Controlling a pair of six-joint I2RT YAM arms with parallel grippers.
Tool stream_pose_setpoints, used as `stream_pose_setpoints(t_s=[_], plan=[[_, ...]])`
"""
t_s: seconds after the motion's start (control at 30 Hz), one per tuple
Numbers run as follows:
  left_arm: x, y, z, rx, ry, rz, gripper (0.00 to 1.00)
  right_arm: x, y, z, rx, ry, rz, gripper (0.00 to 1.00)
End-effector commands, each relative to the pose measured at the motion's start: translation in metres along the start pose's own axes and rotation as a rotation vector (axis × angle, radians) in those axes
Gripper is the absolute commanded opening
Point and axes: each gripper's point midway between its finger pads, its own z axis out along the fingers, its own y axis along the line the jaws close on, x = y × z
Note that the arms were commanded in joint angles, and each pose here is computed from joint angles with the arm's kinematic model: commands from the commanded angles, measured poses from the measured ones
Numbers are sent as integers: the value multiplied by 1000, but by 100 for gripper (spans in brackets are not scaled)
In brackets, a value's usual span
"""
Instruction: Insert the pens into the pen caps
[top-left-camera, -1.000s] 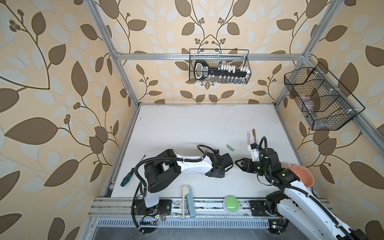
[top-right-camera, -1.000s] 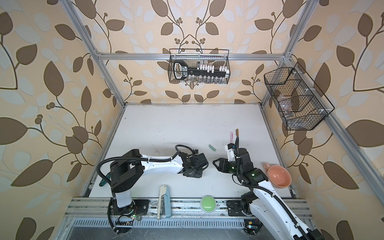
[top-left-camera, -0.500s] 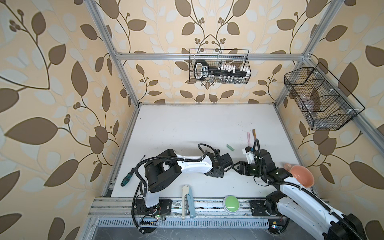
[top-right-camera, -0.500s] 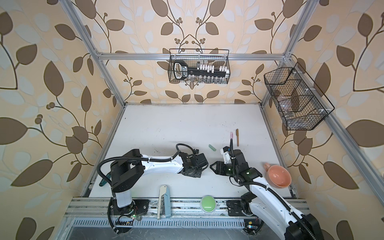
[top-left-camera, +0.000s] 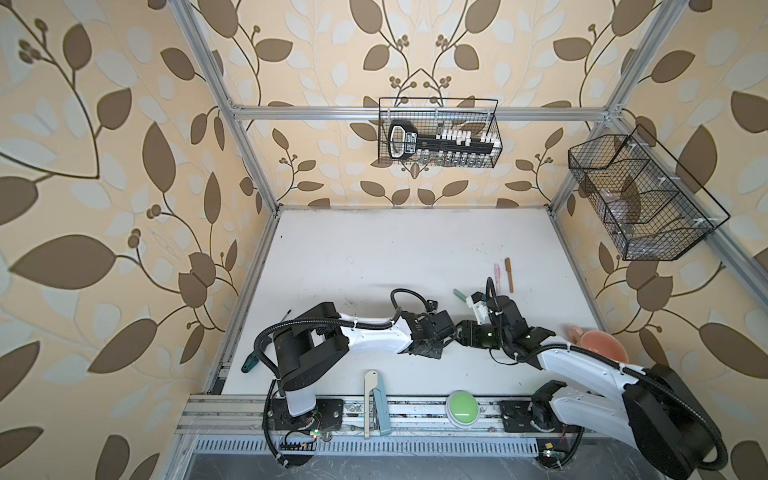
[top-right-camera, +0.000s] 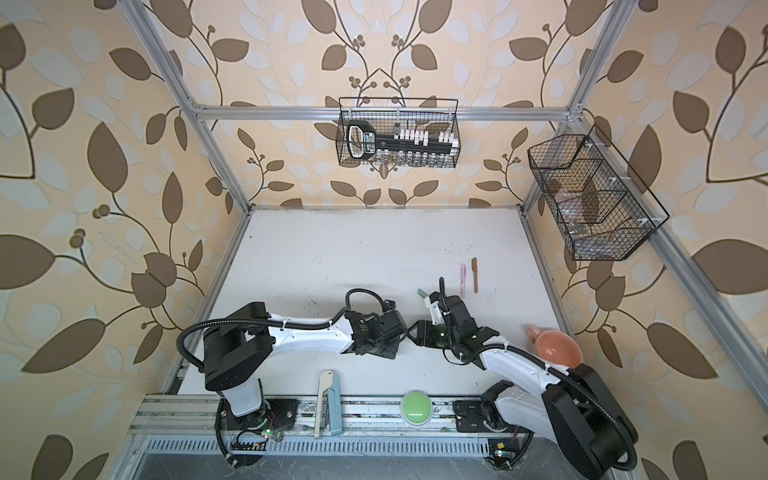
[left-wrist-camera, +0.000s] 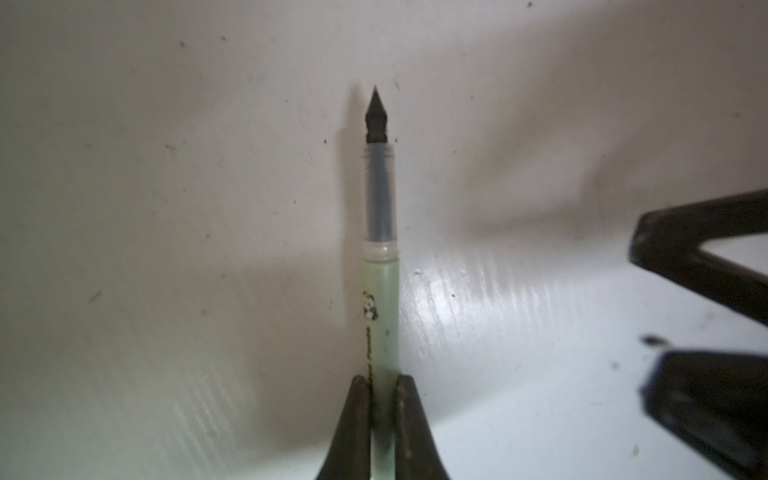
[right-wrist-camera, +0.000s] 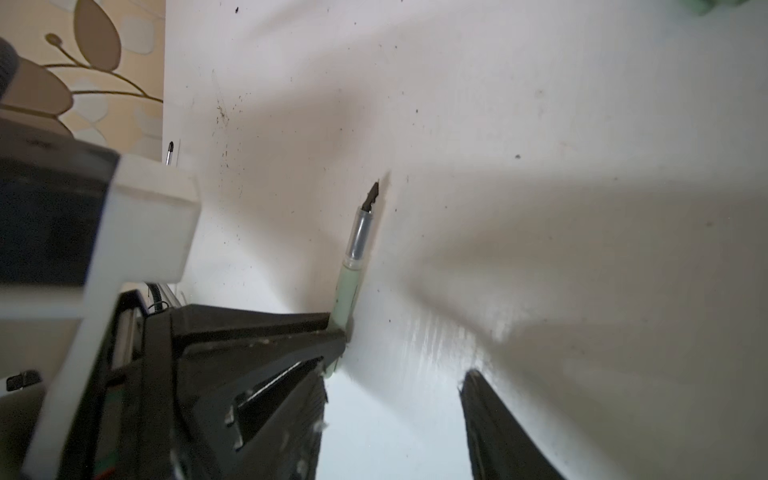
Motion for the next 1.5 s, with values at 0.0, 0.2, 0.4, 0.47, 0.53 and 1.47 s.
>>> stream_pose_setpoints(t_s=[0.0, 0.2, 0.4, 0.47, 0.53, 1.47], plan=[[-15, -17, -15, 74, -71, 25, 0, -20, 22, 10, -62, -40, -6, 54], [-16, -19, -19, 94, -78, 28, 0, -31, 30, 25, -86, -57, 5, 54], [-20, -20, -25, 97, -97, 32, 0, -41, 31, 33, -97, -75, 19, 53], [-22, -22, -26, 102, -98, 35, 0, -43, 34, 35, -101, -74, 15, 53], [-24, -24, -28, 105, -102, 36, 0, -44, 34, 38, -102, -71, 20, 53], [-36, -23, -46, 113, -165, 29, 1, -46, 40, 50, -167, -48, 71, 4]])
